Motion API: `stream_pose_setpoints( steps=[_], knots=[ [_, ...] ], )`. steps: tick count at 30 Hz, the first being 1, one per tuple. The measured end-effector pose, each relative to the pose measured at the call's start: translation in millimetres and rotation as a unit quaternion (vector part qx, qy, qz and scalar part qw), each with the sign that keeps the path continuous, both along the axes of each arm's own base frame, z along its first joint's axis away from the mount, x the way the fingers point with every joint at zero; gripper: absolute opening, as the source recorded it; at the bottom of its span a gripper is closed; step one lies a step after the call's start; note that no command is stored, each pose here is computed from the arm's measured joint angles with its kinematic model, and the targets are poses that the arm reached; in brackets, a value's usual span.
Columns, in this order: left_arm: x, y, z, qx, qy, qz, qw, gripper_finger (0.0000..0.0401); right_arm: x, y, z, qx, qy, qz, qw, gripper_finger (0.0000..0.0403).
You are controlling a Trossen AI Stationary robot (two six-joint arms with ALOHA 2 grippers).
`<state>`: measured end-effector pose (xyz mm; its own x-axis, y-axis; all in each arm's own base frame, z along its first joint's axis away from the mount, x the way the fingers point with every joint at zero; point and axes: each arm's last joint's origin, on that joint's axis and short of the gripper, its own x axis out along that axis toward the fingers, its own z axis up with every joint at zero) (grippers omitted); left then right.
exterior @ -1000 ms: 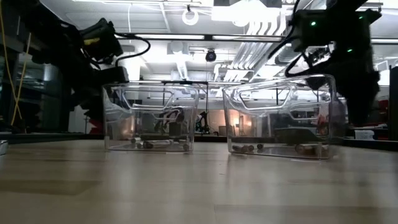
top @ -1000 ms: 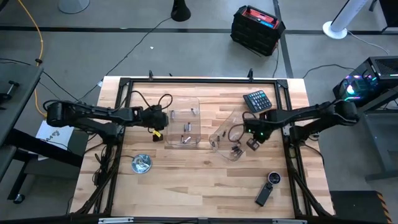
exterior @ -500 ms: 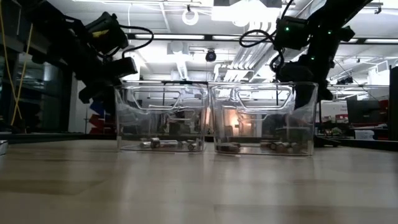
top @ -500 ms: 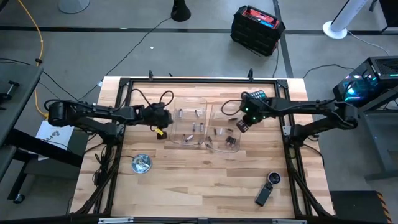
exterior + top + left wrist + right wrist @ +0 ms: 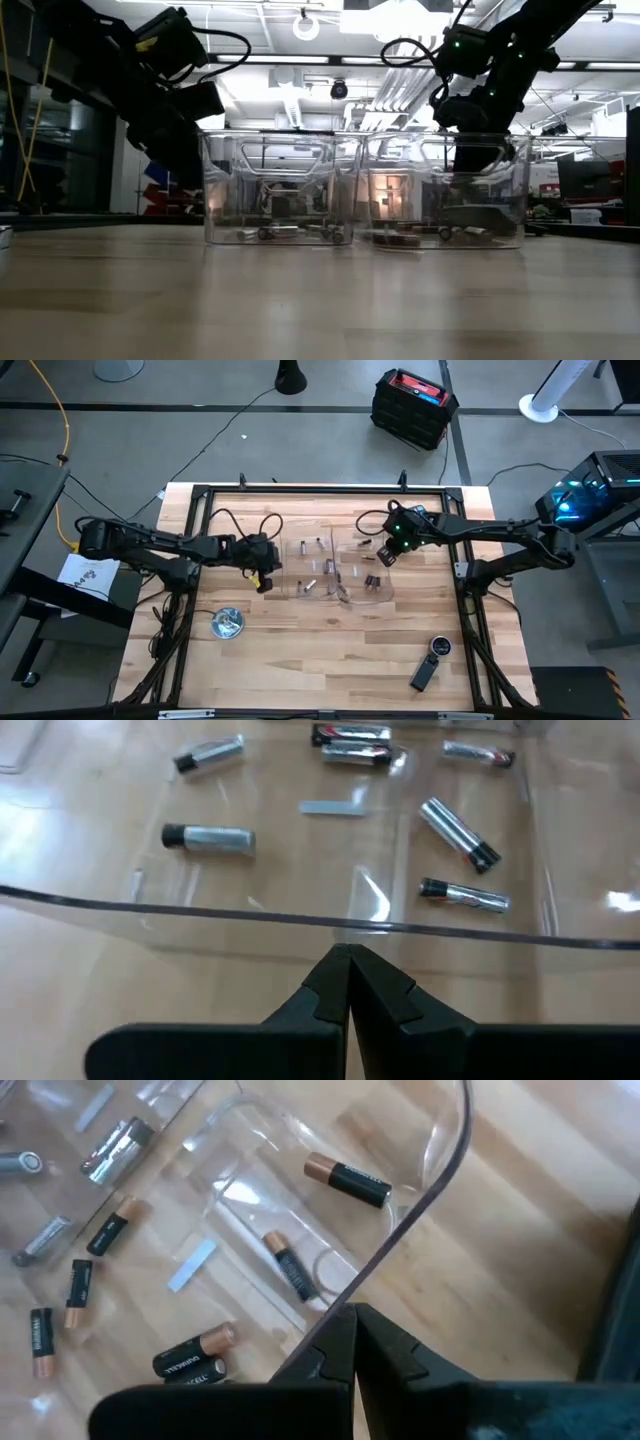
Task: Sort batteries
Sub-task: Adjust the transparent bins, then adjust the right transparent bin
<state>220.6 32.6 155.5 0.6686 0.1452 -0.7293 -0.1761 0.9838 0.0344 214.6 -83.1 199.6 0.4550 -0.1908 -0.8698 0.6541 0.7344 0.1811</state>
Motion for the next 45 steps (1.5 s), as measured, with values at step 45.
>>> stream_pose_setpoints(
  steps=[45],
  knots=[
    [-21,15,-2,0.058,0.093,0.014,0.994,0.0,1,133,16,0.281,-0.018,0.226,0.932,0.0]
  ],
)
